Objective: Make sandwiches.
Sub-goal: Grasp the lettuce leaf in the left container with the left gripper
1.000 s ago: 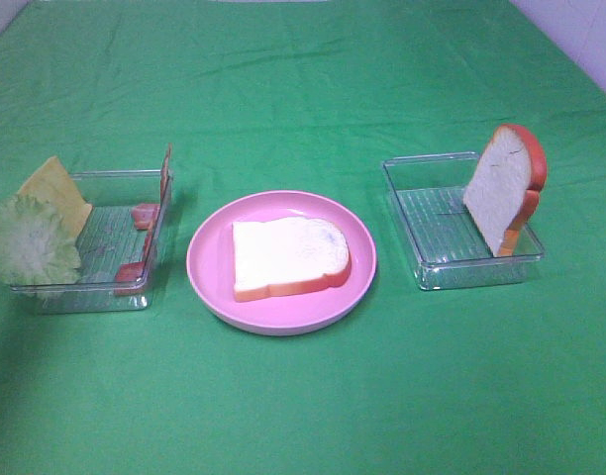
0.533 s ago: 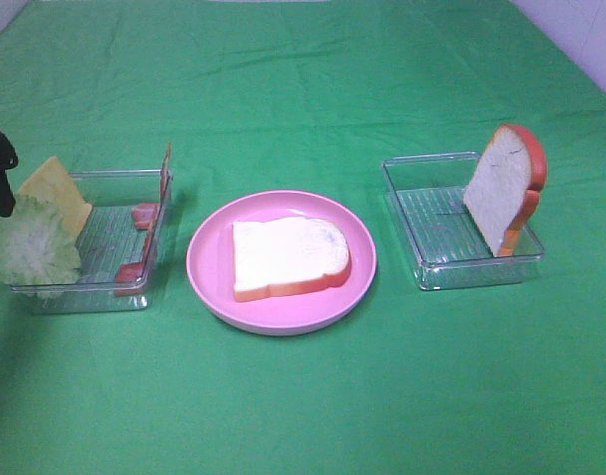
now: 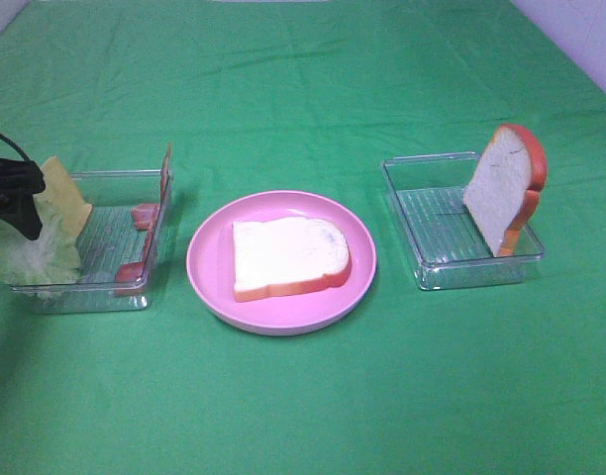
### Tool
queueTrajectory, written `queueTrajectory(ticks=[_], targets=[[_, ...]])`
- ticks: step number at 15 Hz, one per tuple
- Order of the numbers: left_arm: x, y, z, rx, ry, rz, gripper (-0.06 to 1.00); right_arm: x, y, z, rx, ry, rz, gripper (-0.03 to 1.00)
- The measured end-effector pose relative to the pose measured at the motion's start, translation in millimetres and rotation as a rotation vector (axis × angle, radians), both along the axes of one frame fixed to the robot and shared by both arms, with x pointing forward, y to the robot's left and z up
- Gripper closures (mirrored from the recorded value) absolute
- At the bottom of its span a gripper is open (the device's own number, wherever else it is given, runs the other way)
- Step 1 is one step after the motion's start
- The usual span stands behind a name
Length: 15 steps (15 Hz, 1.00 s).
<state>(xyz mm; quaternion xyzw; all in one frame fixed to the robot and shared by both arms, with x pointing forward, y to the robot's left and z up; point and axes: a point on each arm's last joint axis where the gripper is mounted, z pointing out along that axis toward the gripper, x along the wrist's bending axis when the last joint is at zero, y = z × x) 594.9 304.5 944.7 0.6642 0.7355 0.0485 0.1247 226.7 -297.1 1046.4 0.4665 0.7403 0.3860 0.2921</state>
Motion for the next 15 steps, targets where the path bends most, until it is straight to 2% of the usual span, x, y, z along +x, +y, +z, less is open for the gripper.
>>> queueTrajectory(ticks=[2,5,6,10,13,14,15], targets=[[1.0,-0.9,-4.1,-0.014,0.007,0.009,0.21,0.0,0.0,0.0,0.0,0.0,0.0,0.21],[1.4,-1.1,-4.7,-0.016,0.006,0.009,0.32,0.0,0.0,0.0,0.0,0.0,0.0,0.21],[1.6,-1.1,-4.7,-0.015,0.004,0.01,0.44,0.0,0.0,0.0,0.0,0.0,0.0,0.21],[1.6,-1.1,-4.6,-0.015,0.003,0.01,0.65,0.0,0.0,0.0,0.0,0.0,0.0,0.21],[1.7,-1.4,-4.6,-0.019,0.003,0.013,0.76,0.0,0.0,0.0,0.0,0.0,0.0,0.21],[1.8,-2.1,-4.5,-0.029,0.003,0.02,0.86,0.0,0.0,0.0,0.001,0.0,-0.001,0.21],[1.8,-2.5,-4.4,-0.036,0.002,0.024,0.91,0.0,0.0,0.0,0.001,0.0,-0.001,0.21]])
